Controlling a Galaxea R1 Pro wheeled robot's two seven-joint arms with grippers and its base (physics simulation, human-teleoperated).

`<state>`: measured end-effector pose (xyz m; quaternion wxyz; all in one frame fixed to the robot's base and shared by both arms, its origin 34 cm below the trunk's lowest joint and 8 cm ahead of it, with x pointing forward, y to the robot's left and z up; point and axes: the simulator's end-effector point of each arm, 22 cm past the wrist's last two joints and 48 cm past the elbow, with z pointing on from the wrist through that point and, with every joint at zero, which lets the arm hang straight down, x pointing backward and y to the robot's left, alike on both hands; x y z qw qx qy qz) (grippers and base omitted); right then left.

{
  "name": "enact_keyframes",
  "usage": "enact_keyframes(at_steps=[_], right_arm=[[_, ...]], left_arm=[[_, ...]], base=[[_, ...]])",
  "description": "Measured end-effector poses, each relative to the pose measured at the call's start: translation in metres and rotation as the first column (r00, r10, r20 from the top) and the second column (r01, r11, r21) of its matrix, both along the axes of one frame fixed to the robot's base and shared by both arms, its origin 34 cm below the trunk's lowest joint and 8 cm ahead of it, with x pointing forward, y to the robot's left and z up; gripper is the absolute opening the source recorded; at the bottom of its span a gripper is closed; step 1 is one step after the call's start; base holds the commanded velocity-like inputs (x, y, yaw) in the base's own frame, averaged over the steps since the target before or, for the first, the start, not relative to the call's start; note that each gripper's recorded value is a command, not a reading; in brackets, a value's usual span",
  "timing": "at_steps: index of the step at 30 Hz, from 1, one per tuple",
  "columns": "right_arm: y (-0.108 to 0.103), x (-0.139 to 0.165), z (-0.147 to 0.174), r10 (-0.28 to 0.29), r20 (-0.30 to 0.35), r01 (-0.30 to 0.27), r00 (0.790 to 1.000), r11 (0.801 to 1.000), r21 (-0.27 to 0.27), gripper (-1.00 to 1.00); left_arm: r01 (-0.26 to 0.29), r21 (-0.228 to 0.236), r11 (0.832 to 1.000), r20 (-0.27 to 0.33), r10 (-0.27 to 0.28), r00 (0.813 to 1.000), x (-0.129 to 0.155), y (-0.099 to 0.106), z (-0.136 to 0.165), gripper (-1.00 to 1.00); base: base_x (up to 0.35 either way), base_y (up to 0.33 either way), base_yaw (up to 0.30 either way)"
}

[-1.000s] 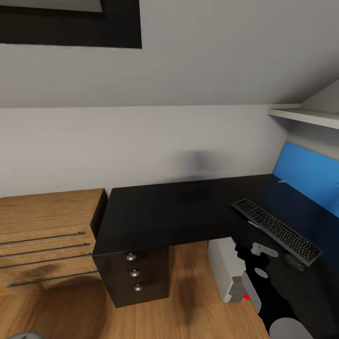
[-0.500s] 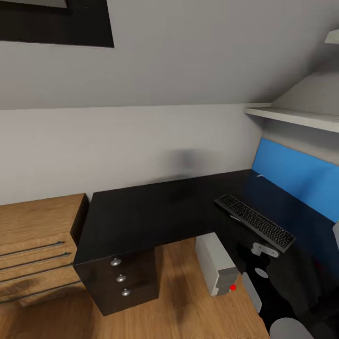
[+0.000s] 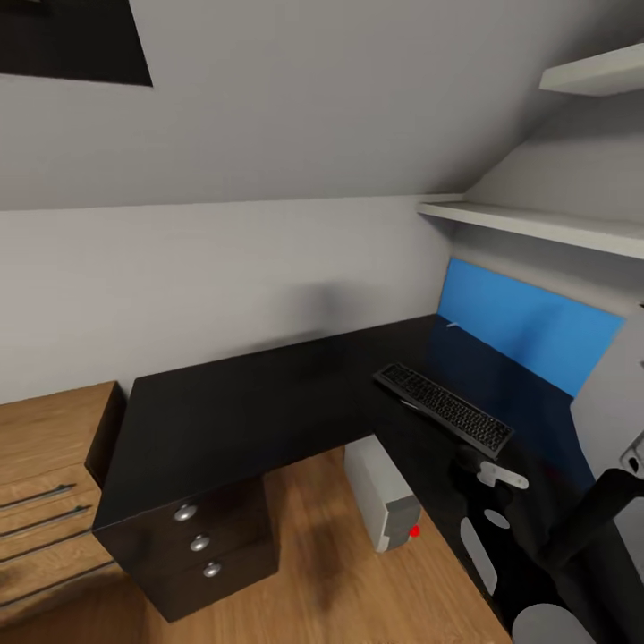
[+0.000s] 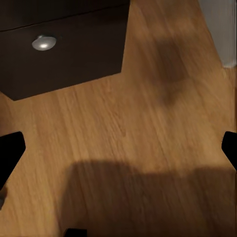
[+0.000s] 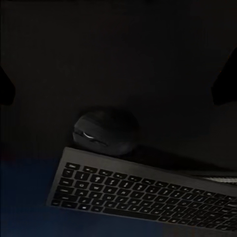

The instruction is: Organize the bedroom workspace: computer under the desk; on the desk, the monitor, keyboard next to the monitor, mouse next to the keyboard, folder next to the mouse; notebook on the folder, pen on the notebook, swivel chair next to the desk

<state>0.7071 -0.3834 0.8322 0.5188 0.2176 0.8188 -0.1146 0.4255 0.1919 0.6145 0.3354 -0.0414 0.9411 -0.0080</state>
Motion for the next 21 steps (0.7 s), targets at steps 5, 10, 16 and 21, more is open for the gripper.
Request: enact_keyframes(at_steps=[5, 10, 16, 21], right_arm=[[0.0, -0.0012, -0.0022, -0.001, -0.005, 0.001, 1.0, 1.0, 0.001, 1.0], [0.0003, -0.0025, -0.0047, -0.001, -0.01, 0.001, 1.0, 1.0, 0.002, 1.0], [0.0013, -0.0025, -0.0055, 0.002, -0.013, -0.002, 1.0, 1.0, 0.001, 1.0], [0.0017, -0.0027, -0.006, 0.002, -0.014, -0.002, 1.0, 1.0, 0.002, 1.0]], left_arm=[[0.0, 0.0, 1.0, 0.0, 0.0, 1.0, 0.0, 0.0, 0.0, 1.0], [0.001, -0.001, 1.0, 0.0, -0.001, 1.0, 0.0001, -0.0002, 0.0001, 1.0], [0.0, -0.001, 1.0, 0.0, 0.0, 1.0, 0.0, -0.0001, 0.0, 1.0], [0.0, 0.0, 1.0, 0.0, 0.0, 1.0, 0.0, 0.0, 0.0, 1.0]], base=[[0.0, 0.0, -0.262], [0.0, 0.0, -0.26], [0.0, 0.0, -0.125], [0.0, 0.0, -0.019]])
